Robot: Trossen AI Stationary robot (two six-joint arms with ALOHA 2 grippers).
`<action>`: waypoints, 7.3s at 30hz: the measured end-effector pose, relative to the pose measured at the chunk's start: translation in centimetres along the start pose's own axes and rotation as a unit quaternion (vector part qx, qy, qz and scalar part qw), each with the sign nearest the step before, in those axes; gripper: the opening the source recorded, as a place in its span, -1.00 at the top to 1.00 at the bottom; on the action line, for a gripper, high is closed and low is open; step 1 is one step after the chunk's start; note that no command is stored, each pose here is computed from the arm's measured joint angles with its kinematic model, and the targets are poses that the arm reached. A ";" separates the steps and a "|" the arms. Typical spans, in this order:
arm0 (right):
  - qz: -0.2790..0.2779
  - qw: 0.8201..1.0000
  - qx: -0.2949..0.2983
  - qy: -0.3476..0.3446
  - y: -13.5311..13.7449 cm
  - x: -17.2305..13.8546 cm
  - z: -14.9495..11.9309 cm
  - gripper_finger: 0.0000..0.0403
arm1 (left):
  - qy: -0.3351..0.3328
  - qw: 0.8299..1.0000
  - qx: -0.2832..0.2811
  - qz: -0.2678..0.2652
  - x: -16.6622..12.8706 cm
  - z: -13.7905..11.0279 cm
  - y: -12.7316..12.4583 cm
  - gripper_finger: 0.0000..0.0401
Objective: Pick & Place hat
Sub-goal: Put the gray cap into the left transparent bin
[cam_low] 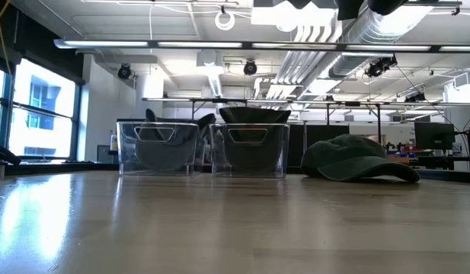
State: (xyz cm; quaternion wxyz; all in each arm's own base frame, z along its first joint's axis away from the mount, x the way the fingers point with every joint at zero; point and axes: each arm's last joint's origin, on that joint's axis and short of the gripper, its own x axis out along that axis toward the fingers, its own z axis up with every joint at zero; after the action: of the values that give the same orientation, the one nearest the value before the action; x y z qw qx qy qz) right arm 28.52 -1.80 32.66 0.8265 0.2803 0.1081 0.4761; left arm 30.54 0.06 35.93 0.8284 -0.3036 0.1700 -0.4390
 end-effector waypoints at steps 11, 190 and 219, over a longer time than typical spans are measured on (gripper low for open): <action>-0.024 0.999 0.026 -0.032 0.2 0.7 0.0 0.75 | -0.034 0.996 0.063 0.049 0.0 0.2 0.2 0.98; -0.390 0.867 0.301 0.067 -5.6 4.2 7.8 0.89 | -0.027 0.704 0.334 0.626 0.6 -5.2 -1.2 -0.24; -0.684 0.729 0.006 0.037 -1.0 3.7 9.0 0.03 | -0.041 0.736 -0.053 0.674 -6.1 -1.3 -5.3 0.99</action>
State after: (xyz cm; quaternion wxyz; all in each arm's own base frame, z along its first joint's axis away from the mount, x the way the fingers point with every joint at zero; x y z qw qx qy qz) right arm 35.17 -2.32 39.85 0.9221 0.1182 0.3037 -0.2087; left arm 23.17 2.36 38.50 0.8962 -0.1703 0.3192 0.2568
